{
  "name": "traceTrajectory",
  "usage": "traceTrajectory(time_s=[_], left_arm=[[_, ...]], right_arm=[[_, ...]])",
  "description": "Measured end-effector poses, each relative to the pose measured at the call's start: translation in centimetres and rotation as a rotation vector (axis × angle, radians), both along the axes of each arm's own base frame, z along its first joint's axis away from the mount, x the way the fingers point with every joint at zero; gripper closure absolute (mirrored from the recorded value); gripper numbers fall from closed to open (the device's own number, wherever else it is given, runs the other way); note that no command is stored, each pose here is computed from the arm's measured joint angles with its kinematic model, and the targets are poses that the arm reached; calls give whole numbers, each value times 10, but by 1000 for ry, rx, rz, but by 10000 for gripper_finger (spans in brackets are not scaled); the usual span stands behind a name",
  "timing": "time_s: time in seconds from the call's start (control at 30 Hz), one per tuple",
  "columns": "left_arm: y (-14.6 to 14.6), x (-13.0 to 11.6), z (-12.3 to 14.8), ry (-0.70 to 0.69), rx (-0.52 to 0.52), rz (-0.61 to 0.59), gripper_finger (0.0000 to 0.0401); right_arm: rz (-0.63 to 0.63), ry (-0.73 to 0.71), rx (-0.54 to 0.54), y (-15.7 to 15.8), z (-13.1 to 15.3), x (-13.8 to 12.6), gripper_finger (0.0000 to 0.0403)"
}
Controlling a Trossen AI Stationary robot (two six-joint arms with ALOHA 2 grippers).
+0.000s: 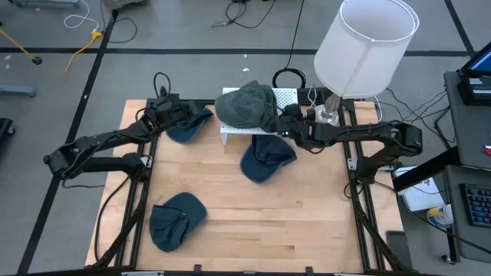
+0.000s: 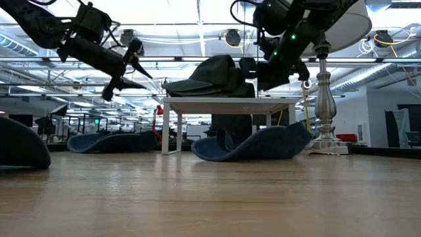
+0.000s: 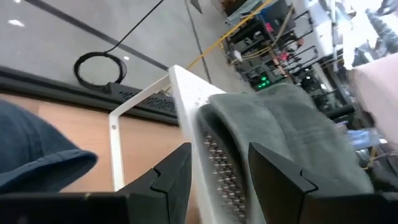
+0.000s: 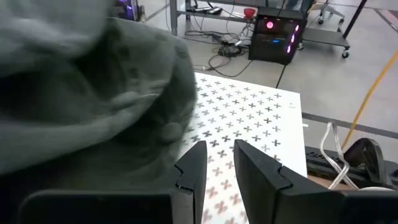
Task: Pick & Place hat
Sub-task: Adjust the stacked gray caps on the shelf
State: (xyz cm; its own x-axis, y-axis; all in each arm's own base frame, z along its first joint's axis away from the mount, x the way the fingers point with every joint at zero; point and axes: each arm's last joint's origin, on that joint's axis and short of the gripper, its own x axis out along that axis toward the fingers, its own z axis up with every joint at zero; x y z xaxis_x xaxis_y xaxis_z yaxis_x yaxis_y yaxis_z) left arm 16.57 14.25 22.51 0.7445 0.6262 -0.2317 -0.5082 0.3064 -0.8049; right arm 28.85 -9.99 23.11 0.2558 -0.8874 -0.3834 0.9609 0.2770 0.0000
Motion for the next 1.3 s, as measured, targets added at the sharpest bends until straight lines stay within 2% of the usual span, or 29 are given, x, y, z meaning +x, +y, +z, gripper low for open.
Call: traceTrajectory(time_s=[0.17, 0.33, 0.53, 0.6, 0.8, 0.9, 1.03, 1.2, 1.3], left_arm=[[3, 9, -10, -7, -51, 8, 240], [7, 21, -10, -28, -37, -5, 240], [14, 33, -4, -102, -123, 13, 240], [14, 33, -4, -137, -164, 35, 240], [14, 29, 1, -136, -125, 94, 240], [15, 27, 0, -133, -157, 106, 241], [12, 21, -8, -56, -245, 128, 282], [8, 17, -8, -2, -237, 118, 373], [8, 17, -8, 2, -248, 100, 393]], right_arm=[[-11, -1, 22, -14, -2, -4, 330], [-18, -2, 29, -19, -2, -6, 330], [0, -6, 45, -19, -3, -6, 330], [1, -6, 46, -19, -3, -6, 330], [36, -11, 69, -18, -3, -5, 330], [48, 3, 69, -18, -3, -5, 330], [41, 16, 59, -18, -3, -5, 330], [6, 27, 37, -19, -3, -6, 330], [-8, 26, 31, -19, -3, -7, 330]])
